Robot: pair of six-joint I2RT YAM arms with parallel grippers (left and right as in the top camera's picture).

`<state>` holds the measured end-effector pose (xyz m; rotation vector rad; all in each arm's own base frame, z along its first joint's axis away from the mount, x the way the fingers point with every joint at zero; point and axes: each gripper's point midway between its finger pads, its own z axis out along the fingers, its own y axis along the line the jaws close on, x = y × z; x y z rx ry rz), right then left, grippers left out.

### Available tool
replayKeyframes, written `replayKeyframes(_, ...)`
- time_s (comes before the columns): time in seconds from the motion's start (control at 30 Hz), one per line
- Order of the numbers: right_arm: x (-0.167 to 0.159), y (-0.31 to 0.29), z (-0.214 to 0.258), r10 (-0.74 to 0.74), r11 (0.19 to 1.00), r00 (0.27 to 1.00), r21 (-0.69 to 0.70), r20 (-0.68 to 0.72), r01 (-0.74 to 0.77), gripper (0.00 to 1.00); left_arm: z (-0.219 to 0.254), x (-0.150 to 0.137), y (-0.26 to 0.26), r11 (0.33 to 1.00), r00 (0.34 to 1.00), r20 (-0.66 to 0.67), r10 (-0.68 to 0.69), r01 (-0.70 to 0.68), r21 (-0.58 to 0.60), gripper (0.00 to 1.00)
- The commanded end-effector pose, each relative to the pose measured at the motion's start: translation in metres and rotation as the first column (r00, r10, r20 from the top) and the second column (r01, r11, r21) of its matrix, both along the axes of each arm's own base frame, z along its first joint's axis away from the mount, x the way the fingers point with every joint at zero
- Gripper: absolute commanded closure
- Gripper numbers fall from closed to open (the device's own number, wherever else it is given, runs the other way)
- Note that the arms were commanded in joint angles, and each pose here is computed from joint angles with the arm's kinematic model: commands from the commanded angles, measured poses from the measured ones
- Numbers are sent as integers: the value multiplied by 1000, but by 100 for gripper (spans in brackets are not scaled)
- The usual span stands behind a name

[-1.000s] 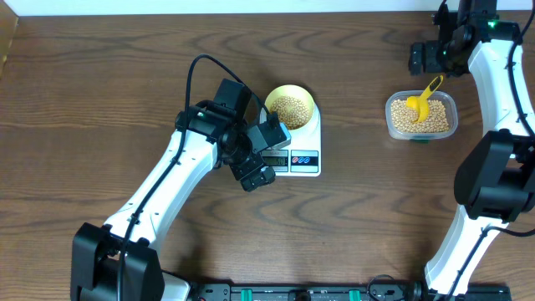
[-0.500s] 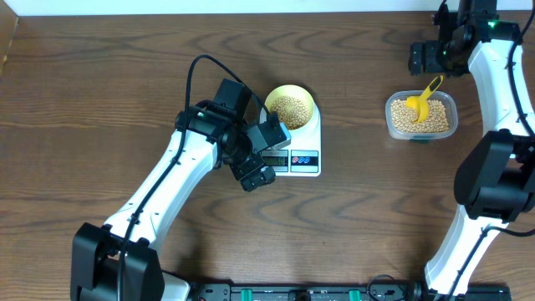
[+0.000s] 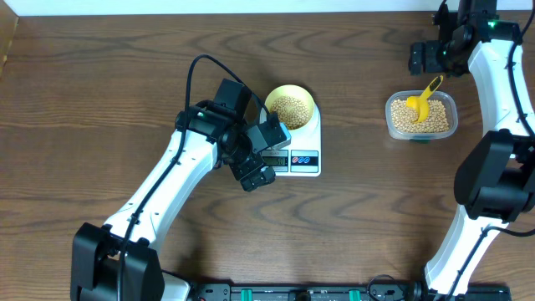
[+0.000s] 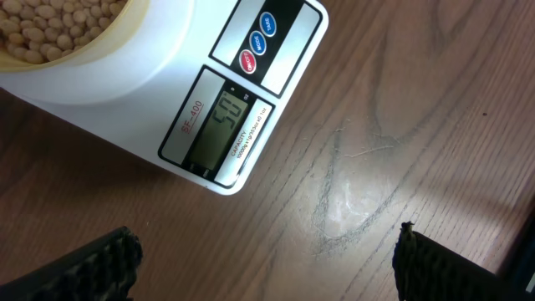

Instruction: Scoop item into bowl and weigh 50g on scale

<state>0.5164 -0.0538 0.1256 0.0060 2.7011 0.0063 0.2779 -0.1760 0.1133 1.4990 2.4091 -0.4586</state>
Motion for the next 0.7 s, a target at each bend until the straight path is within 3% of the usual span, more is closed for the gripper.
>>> replayKeyframes(0.0,2,-1,2,-1,1000,1000,-2,8,1,1,-2,-1,1,1000,1000,-10,-2,2,0,2)
replayKeyframes(0.43,2,-1,2,-1,1000,1000,-2,8,1,1,-2,-1,1,1000,1000,-10,-3,3,0,2)
replayKeyframes(0.67,8,12,5,22,997,999,70,35,-24,1,-2,-1,1,1000,1000,-10,-2,2,0,2)
